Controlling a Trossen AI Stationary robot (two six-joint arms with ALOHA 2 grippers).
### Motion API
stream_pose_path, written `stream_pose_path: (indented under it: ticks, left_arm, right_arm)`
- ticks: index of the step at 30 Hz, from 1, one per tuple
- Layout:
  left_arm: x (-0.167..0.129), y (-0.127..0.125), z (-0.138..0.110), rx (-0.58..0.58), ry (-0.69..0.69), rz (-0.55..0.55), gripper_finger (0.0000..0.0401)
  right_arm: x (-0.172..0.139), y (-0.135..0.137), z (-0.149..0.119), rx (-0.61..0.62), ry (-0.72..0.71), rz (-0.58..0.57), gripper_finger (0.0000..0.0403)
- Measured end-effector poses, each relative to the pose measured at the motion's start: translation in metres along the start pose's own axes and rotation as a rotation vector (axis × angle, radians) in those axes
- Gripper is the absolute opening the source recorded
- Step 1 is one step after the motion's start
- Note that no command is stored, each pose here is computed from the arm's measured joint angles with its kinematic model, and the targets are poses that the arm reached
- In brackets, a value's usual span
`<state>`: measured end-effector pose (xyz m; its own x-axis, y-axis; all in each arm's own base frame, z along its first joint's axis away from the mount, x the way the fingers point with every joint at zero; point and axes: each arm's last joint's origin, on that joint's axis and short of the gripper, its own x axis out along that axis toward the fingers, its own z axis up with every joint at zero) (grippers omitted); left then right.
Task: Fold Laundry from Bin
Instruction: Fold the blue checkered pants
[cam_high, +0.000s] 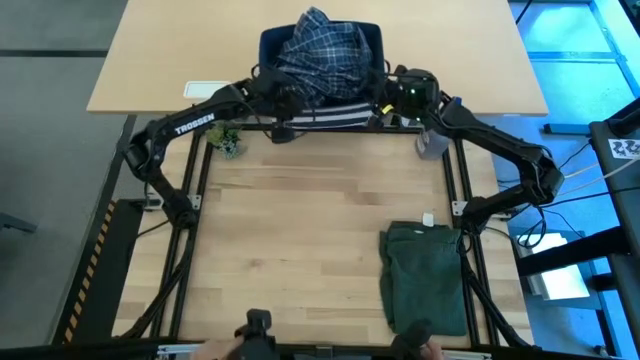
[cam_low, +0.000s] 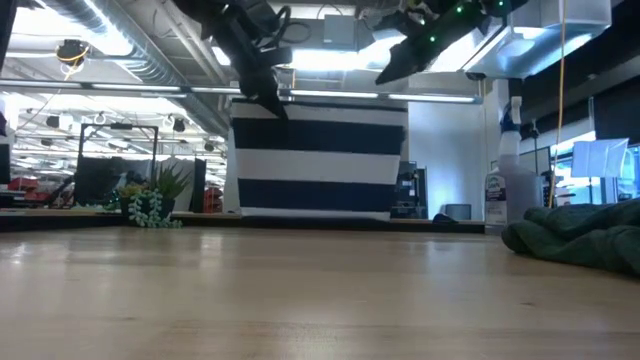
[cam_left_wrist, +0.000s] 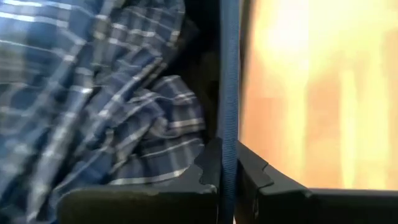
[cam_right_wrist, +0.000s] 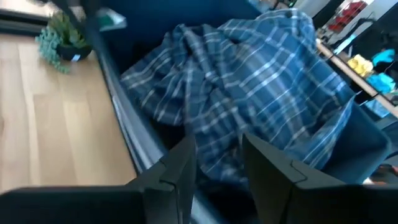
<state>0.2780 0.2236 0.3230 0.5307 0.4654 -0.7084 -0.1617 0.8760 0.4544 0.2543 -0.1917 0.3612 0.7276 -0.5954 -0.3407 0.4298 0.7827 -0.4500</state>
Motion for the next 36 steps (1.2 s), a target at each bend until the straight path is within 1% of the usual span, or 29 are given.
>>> stream_pose_path:
  ticks: [4, 7, 12, 16, 19, 22, 26, 31, 34, 36]
  left_arm:
    - [0.001, -0.017, 0.004, 0.027, 0.019, -0.047, 0.0005]
    - [0.004, -0.029, 0.006, 0.046, 0.027, -0.074, 0.0004]
    - [0.011, -0.053, 0.004, 0.058, 0.051, -0.140, 0.0003]
    - [0.018, -0.070, 0.001, 0.071, 0.077, -0.186, 0.0002]
    - [0.020, -0.078, 0.000, 0.076, 0.092, -0.189, 0.0002]
    - [0.020, -0.080, 0.002, 0.065, 0.099, -0.169, 0.0002]
    - [0.020, -0.079, 0.003, 0.065, 0.092, -0.157, 0.0001]
    - [0.020, -0.079, 0.003, 0.063, 0.087, -0.152, 0.0001]
    - [0.020, -0.078, 0.004, 0.062, 0.087, -0.145, 0.0001]
    - [0.020, -0.078, 0.004, 0.061, 0.085, -0.143, 0.0001]
  right_arm:
    - [-0.001, -0.002, 0.005, -0.015, -0.023, -0.013, 0.0133]
    - [0.006, -0.001, 0.003, -0.023, -0.019, -0.010, 0.0147]
    - [0.031, 0.005, -0.006, -0.046, 0.003, -0.002, 0.0203]
    - [0.050, 0.006, -0.010, -0.046, -0.014, -0.063, 0.0253]
    - [0.063, 0.006, -0.014, -0.044, -0.021, -0.095, 0.0280]
    - [0.073, 0.008, -0.019, -0.044, -0.011, -0.083, 0.0294]
    - [0.087, 0.011, -0.023, -0.046, 0.040, -0.044, 0.0294]
    - [0.106, 0.019, -0.033, -0.050, 0.099, 0.040, 0.0282]
    - [0.112, 0.022, -0.037, -0.052, 0.110, 0.046, 0.0257]
    - [0.112, 0.022, -0.038, -0.060, 0.112, 0.047, 0.0222]
